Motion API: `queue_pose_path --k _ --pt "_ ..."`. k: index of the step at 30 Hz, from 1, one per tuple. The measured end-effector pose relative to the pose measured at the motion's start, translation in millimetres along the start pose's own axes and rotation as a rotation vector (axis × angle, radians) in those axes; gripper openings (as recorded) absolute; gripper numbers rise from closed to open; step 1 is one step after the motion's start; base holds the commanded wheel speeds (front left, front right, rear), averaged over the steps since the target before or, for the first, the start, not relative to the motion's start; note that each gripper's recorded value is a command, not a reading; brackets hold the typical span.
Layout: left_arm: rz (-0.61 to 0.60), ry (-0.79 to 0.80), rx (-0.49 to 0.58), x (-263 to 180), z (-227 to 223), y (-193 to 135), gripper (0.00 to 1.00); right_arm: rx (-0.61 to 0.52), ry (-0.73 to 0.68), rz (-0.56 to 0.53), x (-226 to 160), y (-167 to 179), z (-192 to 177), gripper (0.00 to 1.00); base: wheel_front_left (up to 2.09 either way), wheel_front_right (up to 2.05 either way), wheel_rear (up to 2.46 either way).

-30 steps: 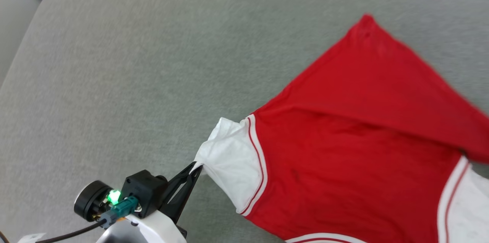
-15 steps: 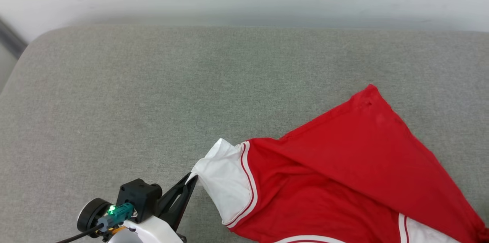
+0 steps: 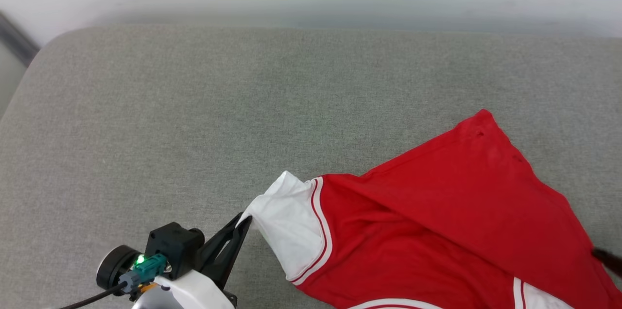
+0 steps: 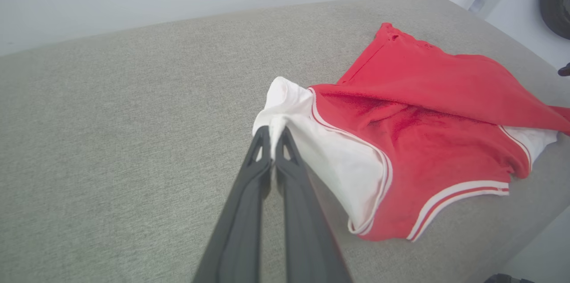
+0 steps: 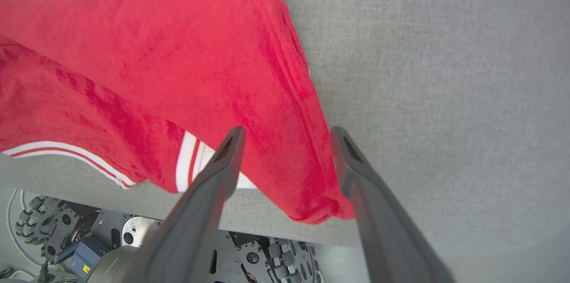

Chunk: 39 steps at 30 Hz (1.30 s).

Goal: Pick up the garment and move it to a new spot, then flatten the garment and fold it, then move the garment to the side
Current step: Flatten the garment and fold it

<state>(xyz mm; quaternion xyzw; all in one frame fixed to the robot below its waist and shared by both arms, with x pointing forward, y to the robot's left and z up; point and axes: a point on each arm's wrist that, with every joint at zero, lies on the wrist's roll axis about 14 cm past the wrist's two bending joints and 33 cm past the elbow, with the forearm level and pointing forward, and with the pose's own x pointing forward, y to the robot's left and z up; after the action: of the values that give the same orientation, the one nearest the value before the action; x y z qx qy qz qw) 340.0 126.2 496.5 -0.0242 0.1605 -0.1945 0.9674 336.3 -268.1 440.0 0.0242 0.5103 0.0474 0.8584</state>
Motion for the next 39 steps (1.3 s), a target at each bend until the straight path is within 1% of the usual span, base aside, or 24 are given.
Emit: queue_pose_path --k 5,9,13,16,21,26,30,35,36,37,38,39 --pt "-0.001 -0.011 0.009 5 5 3 0.0 -0.11 -0.079 0.052 2 28 56 1.0 0.0 0.0 0.0" --pt "0.002 -0.004 0.011 7 6 5 0.0 -0.206 -0.076 0.087 19 55 87 1.0 0.0 0.0 0.0" --pt "0.002 -0.001 0.016 13 7 7 0.0 -0.236 -0.042 0.115 47 76 110 1.0 0.0 0.0 0.0" --pt "0.009 0.005 0.008 16 5 9 0.0 -0.249 -0.014 0.109 68 83 125 1.0 0.0 0.0 0.0" --pt "0.034 0.025 -0.009 21 -2 16 0.0 -0.282 0.068 0.064 108 84 134 1.0 0.0 0.0 0.0" --pt "0.058 0.045 -0.027 25 -11 22 0.0 -0.306 0.149 0.047 144 87 128 1.0 0.0 0.0 0.0" --pt "0.078 0.064 -0.039 25 -18 26 0.0 -0.337 0.182 0.038 161 89 127 1.0 0.0 0.0 0.0" --pt "0.1 0.069 -0.039 24 -21 32 0.0 -0.361 0.22 0.045 170 91 120 1.0 0.0 0.0 0.0" --pt "0.101 0.071 -0.04 24 -21 33 0.0 -0.364 0.228 0.049 171 92 119 0.94 0.0 0.0 0.0" --pt "0.101 0.068 -0.04 25 -21 33 0.0 -0.368 0.233 0.049 171 92 118 0.42 0.0 0.0 0.0" --pt "0.102 0.068 -0.039 25 -21 33 0.0 -0.372 0.235 0.05 171 92 117 0.01 0.0 0.0 0.0" --pt "0.103 0.069 -0.039 25 -21 33 0.0 -0.373 0.237 0.051 171 91 116 0.0 0.0 0.0 0.0"
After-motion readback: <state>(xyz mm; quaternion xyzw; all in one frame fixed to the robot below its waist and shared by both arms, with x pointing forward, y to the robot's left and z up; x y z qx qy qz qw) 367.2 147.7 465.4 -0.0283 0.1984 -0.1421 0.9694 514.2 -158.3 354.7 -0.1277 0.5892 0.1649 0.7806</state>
